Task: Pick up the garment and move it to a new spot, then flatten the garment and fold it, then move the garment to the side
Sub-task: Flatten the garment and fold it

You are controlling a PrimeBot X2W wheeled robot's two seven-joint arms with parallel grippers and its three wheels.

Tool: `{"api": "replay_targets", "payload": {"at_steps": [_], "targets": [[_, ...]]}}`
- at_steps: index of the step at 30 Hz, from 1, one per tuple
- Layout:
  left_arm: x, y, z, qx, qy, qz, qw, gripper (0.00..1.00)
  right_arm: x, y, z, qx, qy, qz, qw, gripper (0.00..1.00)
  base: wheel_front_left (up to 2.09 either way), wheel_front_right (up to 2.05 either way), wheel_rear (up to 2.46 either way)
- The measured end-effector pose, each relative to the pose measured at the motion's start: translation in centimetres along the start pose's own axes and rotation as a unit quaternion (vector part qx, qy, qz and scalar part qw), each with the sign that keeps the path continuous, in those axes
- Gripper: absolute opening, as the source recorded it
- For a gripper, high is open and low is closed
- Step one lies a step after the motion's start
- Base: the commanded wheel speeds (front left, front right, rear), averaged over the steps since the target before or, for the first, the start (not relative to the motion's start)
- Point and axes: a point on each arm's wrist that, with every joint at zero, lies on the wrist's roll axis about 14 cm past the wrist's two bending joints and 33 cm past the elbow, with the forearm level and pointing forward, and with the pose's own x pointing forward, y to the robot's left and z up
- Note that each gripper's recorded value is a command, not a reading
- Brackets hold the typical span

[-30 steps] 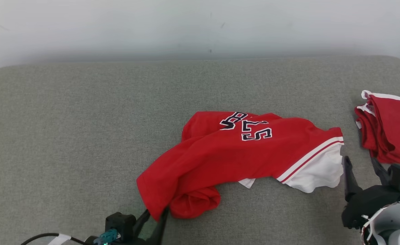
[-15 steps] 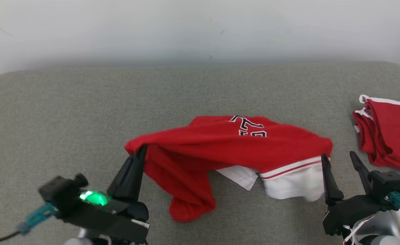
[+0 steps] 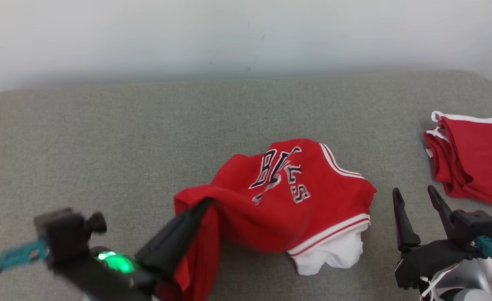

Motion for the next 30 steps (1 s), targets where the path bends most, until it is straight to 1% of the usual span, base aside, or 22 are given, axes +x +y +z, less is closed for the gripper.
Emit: {"api": "replay_targets", "payload": {"at_steps": [1,3,5,7,8,9,10,11,12,13,14,17,21,24,30], "targets": [[0.1,1.7,-0.6,-0.008,0.016,0.03,0.999,0.0,0.1,-0.1,-0.1,0.0,0.002,-0.001,1.0,1.0,0.0,0.0,0.0],[0.1,6.8,-1.9,-0.014,0.052,0.113,0.992,0.0,0.3,-0.1,-0.4,-0.001,0.006,-0.001,1.0,1.0,0.0,0.0,0.0],[-0.3,12.5,-3.0,-0.012,0.086,0.205,0.975,0.0,0.6,0.3,-0.6,-0.002,0.01,0.004,1.0,1.0,0.0,0.0,0.0],[-1.1,17.7,-4.3,-0.01,0.117,0.283,0.952,0.0,1.1,0.8,-0.4,-0.004,0.007,0.012,1.0,1.0,0.0,0.0,0.0],[-1.2,19.8,-4.5,0.003,0.123,0.313,0.942,0.0,1.4,1.0,-0.2,-0.005,0.005,0.015,1.0,1.0,0.0,0.0,0.0],[-1.1,21.5,-4.0,0.02,0.116,0.335,0.935,0.04,1.5,1.1,-0.2,-0.006,0.005,0.018,1.0,1.0,0.0,0.0,0.0],[-0.8,23.0,-3.7,0.037,0.114,0.353,0.928,0.25,1.6,1.2,-0.2,-0.007,0.006,0.02,1.0,1.0,0.0,0.0,0.0],[-0.7,24.3,-3.7,0.052,0.114,0.369,0.921,1.0,1.7,1.3,-0.2,-0.009,0.006,0.022,1.0,1.0,0.0,0.0,0.0],[-0.6,25.6,-3.3,0.073,0.105,0.383,0.915,1.0,1.8,1.3,-0.2,-0.012,0.007,0.022,1.0,1.0,0.0,0.0,0.0],[0.1,27.5,-1.8,0.111,0.069,0.404,0.905,1.0,1.9,1.1,-0.4,-0.016,0.01,0.022,1.0,1.0,0.0,0.0,0.0],[0.2,28.3,-1.4,0.132,0.062,0.414,0.899,1.0,1.9,1.0,-0.4,-0.017,0.011,0.022,1.0,1.0,0.0,0.0,0.0],[0.1,30.1,-2.1,0.156,0.064,0.433,0.886,1.0,1.9,0.7,-0.7,-0.018,0.017,0.018,1.0,1.0,0.0,0.0,0.0],[-0.1,30.6,-3.8,0.161,0.077,0.428,0.886,1.0,1.8,0.0,-0.9,-0.02,0.019,0.009,1.0,1.0,0.0,0.0,0.0],[-0.8,30.5,-4.4,0.167,0.089,0.424,0.886,1.0,1.8,0.2,-0.7,-0.019,0.016,0.011,1.0,1.0,0.0,0.0,0.0],[-2.8,30.2,-5.2,0.189,0.125,0.421,0.878,1.0,1.7,0.7,-0.1,-0.018,0.008,0.018,1.0,1.0,0.0,0.0,0.0]]}}
